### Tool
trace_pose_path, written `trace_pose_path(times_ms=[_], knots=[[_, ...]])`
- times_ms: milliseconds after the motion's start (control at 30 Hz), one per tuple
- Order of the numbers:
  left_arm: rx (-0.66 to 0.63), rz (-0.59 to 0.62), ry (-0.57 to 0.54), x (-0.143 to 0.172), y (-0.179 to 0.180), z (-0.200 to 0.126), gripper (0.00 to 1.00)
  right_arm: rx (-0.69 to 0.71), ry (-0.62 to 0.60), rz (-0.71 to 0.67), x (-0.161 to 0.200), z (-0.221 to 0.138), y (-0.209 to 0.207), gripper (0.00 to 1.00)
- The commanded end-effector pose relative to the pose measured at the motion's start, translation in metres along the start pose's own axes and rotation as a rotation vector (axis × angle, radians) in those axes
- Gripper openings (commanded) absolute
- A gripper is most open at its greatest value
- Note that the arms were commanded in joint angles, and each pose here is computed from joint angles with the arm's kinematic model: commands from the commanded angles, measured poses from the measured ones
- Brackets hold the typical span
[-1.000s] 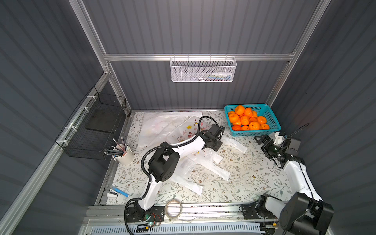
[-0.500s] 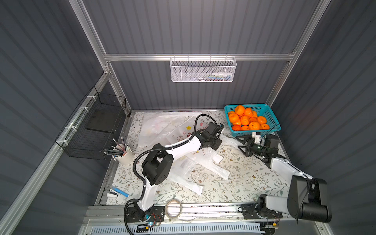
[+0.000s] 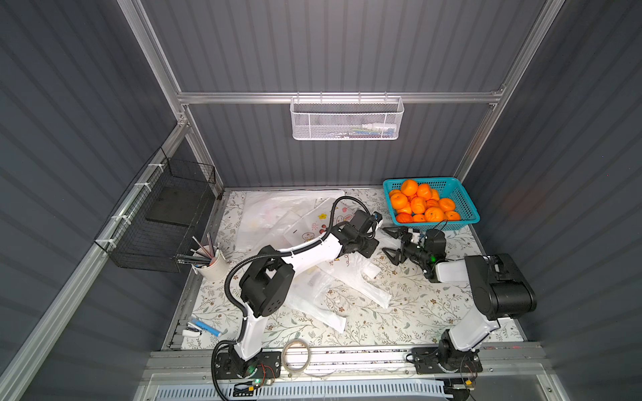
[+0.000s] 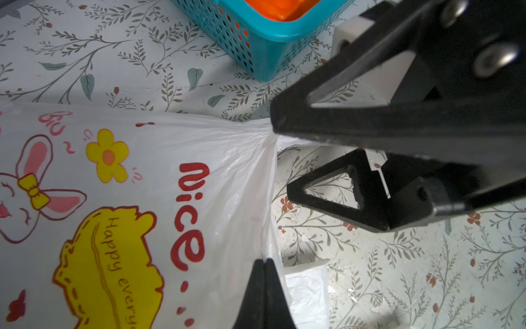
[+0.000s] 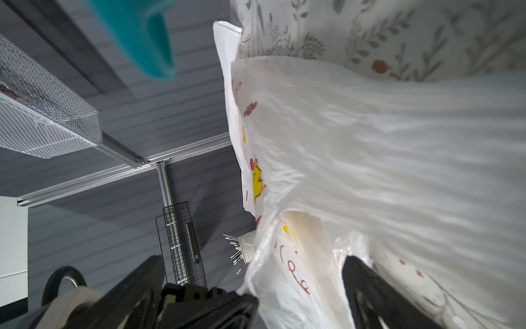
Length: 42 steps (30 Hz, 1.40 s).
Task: Place the oranges into plastic bags & tie knots
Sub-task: Open the plastic bag at the center of the board.
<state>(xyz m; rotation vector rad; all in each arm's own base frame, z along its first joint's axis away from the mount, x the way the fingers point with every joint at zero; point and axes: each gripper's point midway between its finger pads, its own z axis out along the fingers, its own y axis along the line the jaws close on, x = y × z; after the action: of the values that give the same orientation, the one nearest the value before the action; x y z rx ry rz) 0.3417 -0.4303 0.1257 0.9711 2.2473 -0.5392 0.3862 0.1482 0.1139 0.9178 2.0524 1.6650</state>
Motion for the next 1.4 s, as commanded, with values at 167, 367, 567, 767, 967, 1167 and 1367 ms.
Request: trace_pose_path(times_ms=[167, 367, 567, 767, 967, 1167, 1367], knots=[[0.02, -0.006, -0.043, -0.012, -0.003, -0.016, 0.0, -0.023, -0.016, -0.003, -0.008, 0.014, 0.017, 0.79], [0.017, -0.006, -0.061, -0.013, -0.003, -0.02, 0.0, -0.013, 0.001, 0.029, -0.002, 0.027, 0.009, 0.69], [0.016, -0.007, -0.072, -0.014, -0.003, -0.022, 0.0, -0.016, 0.001, 0.03, 0.0, 0.03, 0.011, 0.45], [0.016, -0.002, -0.091, -0.014, -0.003, -0.03, 0.01, -0.008, -0.017, 0.012, 0.003, 0.024, 0.017, 0.0], [0.031, 0.035, -0.116, -0.008, -0.006, -0.039, 0.61, -0.023, -0.02, -0.003, 0.008, 0.02, 0.028, 0.0], [-0.055, 0.094, -0.063, 0.018, -0.006, -0.022, 0.78, -0.034, -0.016, -0.02, 0.012, 0.021, 0.038, 0.0], [-0.205, 0.062, -0.054, 0.019, 0.02, -0.008, 0.79, -0.042, -0.009, -0.025, 0.018, 0.021, 0.043, 0.0]])
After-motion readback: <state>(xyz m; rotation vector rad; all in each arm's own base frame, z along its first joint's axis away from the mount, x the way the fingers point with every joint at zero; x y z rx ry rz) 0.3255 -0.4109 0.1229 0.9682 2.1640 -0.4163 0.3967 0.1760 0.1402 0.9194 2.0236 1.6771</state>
